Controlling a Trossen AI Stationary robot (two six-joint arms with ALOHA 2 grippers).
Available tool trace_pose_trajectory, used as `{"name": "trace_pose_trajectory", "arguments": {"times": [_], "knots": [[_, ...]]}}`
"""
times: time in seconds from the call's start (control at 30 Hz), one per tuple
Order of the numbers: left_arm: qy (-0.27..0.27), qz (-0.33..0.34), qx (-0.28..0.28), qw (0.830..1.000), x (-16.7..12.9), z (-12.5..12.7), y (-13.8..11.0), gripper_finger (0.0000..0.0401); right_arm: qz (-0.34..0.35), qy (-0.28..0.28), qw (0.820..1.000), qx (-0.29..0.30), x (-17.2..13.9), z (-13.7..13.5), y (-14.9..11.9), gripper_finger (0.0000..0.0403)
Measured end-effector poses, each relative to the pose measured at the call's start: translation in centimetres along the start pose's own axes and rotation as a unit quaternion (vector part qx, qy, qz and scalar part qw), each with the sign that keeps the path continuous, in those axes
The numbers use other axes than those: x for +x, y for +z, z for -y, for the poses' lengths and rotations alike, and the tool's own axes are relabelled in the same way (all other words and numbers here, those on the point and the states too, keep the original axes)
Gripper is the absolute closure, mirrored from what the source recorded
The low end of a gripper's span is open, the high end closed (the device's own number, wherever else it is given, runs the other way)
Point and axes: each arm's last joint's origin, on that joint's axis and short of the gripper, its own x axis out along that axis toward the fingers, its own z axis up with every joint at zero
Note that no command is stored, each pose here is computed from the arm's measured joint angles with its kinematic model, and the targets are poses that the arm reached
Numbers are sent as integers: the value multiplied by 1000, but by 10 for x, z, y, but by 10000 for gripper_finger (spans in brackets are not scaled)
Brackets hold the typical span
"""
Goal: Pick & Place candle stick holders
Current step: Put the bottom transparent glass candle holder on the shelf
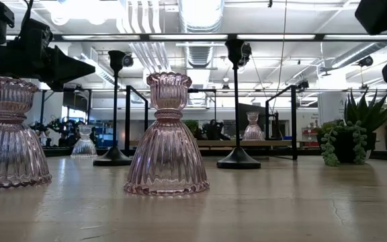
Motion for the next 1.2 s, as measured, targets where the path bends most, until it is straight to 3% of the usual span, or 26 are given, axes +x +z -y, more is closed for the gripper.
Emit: {"name": "trace_pose_trajectory", "arguments": {"times": [0.2,0.33,0.57,0.87,1.03,1.2], "knots": [[0,0,0,1000,0,0,0,375,31,31,998,-42,-31,-19,16,383],[0,0,0,1000,0,0,0,375,39,2,997,-72,-69,-27,29,383],[0,0,0,1000,0,0,0,375,147,-88,979,-114,-167,-22,61,383],[0,0,0,1000,0,0,0,375,292,-153,942,-68,-276,44,105,383],[0,0,0,1000,0,0,0,375,307,-179,934,-48,-304,94,136,383],[0,0,0,1000,0,0,0,375,294,-170,940,-38,-314,152,173,383]]}}
